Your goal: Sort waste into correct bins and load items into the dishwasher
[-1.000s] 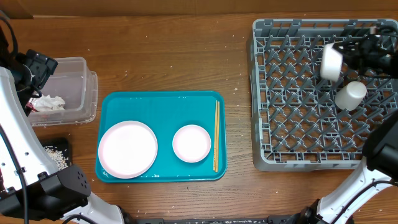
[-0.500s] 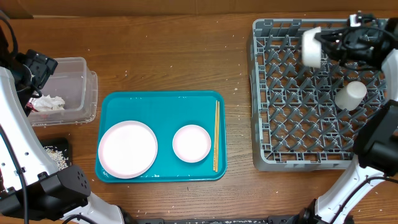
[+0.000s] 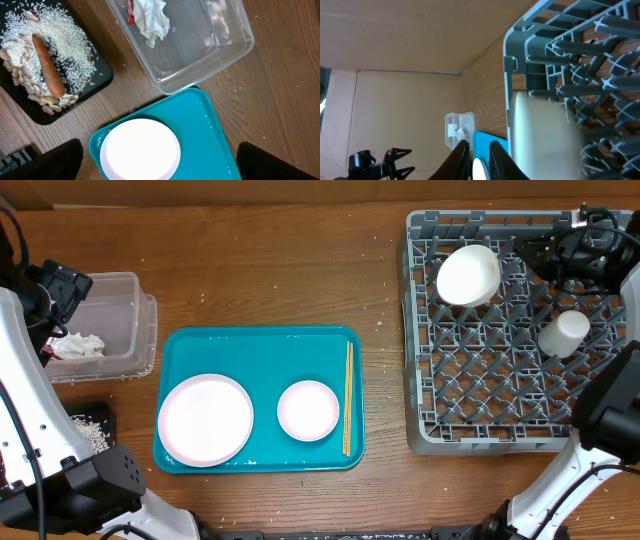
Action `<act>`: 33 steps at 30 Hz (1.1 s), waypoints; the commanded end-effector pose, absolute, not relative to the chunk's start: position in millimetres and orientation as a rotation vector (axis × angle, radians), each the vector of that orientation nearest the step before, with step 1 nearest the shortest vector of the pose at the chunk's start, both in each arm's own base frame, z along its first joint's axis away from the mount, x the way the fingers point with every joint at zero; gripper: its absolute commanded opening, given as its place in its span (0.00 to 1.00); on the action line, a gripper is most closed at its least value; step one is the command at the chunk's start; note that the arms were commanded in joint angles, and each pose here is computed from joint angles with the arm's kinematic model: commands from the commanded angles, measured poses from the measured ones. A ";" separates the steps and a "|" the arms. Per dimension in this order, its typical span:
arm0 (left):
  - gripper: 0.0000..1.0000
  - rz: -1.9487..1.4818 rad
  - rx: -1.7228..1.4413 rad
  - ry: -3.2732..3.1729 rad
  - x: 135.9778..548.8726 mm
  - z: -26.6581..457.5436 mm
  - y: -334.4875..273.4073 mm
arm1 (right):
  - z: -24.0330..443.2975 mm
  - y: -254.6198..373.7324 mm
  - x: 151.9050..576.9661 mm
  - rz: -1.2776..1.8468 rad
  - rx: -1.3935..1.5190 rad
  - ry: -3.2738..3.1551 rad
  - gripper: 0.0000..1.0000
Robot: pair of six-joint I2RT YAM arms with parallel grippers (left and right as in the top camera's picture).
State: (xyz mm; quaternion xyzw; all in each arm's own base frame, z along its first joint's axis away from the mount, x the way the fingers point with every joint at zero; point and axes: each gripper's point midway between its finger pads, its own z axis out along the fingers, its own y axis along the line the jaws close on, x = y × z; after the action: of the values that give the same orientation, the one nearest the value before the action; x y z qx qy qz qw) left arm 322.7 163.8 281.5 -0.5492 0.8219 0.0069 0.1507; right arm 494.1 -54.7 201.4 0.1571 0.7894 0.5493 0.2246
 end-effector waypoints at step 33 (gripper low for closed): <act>1.00 0.037 -1.583 2.359 322.6 280.5 164.7 | 133.8 40.0 493.9 -0.447 0.237 2.672 0.80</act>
State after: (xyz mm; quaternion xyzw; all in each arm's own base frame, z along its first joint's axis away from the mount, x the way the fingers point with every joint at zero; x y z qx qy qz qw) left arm 322.8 163.9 281.5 -0.5491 0.8220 0.0069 0.1509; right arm 488.0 76.2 144.5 0.0409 0.9736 -0.0847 0.2079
